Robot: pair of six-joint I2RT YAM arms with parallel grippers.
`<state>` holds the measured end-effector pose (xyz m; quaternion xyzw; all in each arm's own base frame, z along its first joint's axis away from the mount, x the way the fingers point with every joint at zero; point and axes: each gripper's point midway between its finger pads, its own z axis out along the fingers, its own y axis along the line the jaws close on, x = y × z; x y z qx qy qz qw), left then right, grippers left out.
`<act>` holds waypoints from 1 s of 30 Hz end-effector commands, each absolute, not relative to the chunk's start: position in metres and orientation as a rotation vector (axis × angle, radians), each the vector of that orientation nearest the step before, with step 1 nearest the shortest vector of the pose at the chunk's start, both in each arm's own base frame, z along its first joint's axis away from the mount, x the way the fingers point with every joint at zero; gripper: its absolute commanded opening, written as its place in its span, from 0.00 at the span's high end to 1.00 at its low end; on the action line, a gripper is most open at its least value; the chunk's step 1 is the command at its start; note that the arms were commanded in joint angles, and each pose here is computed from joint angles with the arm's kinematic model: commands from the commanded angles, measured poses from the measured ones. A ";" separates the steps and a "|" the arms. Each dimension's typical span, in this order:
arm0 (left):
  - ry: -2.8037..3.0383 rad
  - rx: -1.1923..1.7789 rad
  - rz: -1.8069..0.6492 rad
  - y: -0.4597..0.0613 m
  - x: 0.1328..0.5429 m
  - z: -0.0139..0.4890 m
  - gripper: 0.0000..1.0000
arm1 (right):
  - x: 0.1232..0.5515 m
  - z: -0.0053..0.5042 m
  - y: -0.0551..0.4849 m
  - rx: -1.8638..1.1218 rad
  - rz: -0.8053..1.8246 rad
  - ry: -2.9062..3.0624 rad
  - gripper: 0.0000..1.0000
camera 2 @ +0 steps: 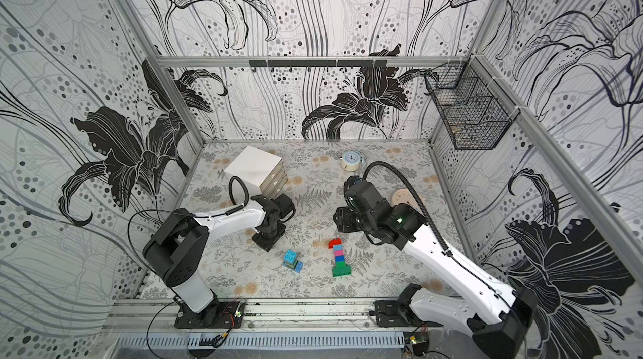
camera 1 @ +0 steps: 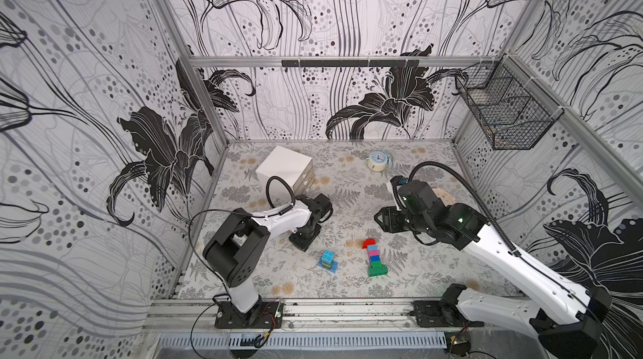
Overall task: Assemble the number 1 with lego
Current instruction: Place the lego brick at the center of the board, then pick up the lego brick from the center of the board.
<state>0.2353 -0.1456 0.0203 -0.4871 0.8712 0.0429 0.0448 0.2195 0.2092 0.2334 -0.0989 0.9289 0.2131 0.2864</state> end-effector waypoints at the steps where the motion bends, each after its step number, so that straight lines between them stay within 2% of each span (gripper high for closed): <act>1: 2.613 -1.474 0.064 -0.141 0.243 0.032 0.28 | 0.223 0.242 0.210 -0.314 0.538 2.459 0.41; 3: 2.570 -1.441 0.036 -0.136 0.247 0.048 0.15 | 0.225 0.243 0.215 -0.350 0.540 2.451 0.40; 7: 2.433 -1.338 -0.037 -0.112 0.252 0.100 0.09 | 0.226 0.239 0.243 -0.578 0.478 2.406 0.39; 12: 2.225 -1.147 -0.141 -0.055 0.259 0.162 0.13 | 0.222 0.211 0.315 -1.037 0.405 2.352 0.36; 15: 2.099 -1.112 -0.148 -0.009 0.247 0.189 0.13 | 0.221 0.193 0.359 -1.230 0.381 2.330 0.35; 20: 1.947 -1.079 -0.121 0.036 0.224 0.228 0.14 | 0.215 0.153 0.423 -1.459 0.376 2.328 0.33; 25: 1.919 -1.113 -0.027 0.054 0.204 0.239 0.13 | 0.210 0.108 0.453 -1.639 0.262 2.361 0.33; 30: 1.865 -1.148 -0.025 0.060 0.193 0.243 0.14 | 0.217 0.074 0.464 -1.679 0.166 2.388 0.33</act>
